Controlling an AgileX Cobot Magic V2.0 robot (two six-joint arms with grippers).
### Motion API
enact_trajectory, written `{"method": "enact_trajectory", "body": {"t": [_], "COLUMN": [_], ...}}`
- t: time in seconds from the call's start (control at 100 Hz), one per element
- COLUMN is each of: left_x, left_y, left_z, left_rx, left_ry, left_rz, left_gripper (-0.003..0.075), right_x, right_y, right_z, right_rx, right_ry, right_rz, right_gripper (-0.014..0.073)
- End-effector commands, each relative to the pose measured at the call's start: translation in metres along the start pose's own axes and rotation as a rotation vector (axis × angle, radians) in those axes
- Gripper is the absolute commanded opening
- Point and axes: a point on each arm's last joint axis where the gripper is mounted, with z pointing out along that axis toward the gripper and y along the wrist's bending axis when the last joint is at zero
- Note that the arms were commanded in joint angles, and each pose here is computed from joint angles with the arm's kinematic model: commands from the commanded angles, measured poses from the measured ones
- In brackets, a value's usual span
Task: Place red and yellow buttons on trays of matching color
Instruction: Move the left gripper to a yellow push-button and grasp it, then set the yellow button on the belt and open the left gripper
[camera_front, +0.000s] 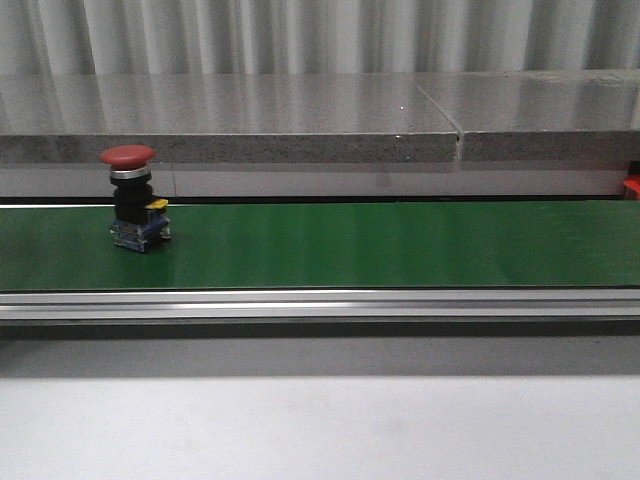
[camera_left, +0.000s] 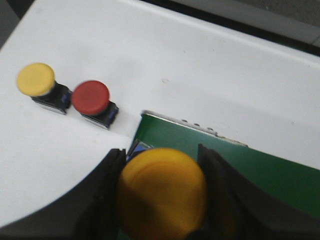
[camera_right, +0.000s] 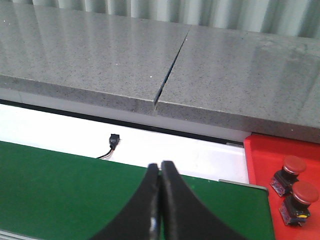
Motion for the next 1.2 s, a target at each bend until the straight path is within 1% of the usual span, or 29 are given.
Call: {"method": "enact_trajectory", "body": {"t": [0.0, 0.13, 0.35, 0.72, 0.96, 1.19], "left_x": [-0.005, 0.006, 0.020, 0.026, 0.028, 0.031], "left_y": [-0.011, -0.017, -0.016, -0.017, -0.017, -0.016], "left_z": [-0.009, -0.002, 0.007, 0.011, 0.011, 0.012], "left_rx": [0.061, 0.084, 0.097, 0.114, 0.108, 0.095], "left_ry": [-0.085, -0.059, -0.045, -0.046, -0.025, 0.010], "left_rz": [-0.001, -0.001, -0.008, -0.028, -0.031, -0.029], "left_gripper": [-0.0020, -0.0021, -0.0021, -0.0015, 0.0067, 0.0078], "right_x": [-0.013, -0.013, -0.013, -0.013, -0.013, -0.013], "right_y": [-0.003, -0.003, -0.003, -0.003, -0.003, -0.003], "right_z": [-0.003, -0.003, -0.003, -0.003, -0.003, -0.003], "right_rx": [0.032, 0.032, 0.032, 0.032, 0.032, 0.032], "right_ry": [-0.072, -0.072, -0.072, -0.072, -0.072, -0.072], "right_rz": [0.013, 0.013, 0.013, 0.013, 0.013, 0.013], "right_gripper": [-0.0069, -0.0069, -0.0069, -0.0069, -0.0069, -0.0069]}}
